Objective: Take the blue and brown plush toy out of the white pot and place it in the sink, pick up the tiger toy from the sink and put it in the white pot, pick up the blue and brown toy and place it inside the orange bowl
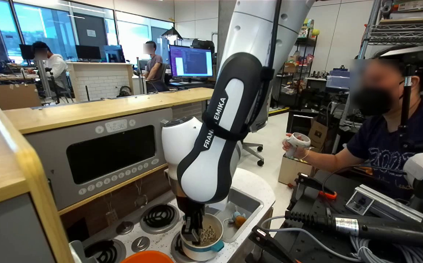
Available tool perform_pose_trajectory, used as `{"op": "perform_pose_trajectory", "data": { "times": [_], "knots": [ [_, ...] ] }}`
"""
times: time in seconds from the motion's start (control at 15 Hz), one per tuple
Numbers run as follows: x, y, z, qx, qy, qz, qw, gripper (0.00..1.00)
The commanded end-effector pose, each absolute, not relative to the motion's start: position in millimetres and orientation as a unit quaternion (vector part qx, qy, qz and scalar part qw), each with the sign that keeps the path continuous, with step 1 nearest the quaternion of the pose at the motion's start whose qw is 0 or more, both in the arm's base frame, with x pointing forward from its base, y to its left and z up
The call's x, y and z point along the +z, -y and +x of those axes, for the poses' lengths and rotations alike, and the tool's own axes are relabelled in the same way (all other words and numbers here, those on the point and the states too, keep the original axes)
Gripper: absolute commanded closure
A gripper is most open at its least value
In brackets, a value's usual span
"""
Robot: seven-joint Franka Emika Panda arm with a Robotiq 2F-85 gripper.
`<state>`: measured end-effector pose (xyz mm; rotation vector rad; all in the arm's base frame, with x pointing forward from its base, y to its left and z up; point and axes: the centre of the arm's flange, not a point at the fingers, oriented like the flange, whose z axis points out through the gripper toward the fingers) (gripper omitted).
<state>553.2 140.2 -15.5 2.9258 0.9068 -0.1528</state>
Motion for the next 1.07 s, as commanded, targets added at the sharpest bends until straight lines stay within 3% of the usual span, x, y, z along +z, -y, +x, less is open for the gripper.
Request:
{"op": "perform_pose_trajectory", "data": {
  "times": [0.0, 0.27, 1.0],
  "knots": [
    [1, -134, 543, -0.034, -0.309, 0.949, 0.048, 0.29],
    [31, -114, 529, -0.009, -0.307, 0.951, 0.036, 0.01],
    [88, -41, 499, -0.015, -0.226, 0.974, 0.022, 0.00]
  ]
}}
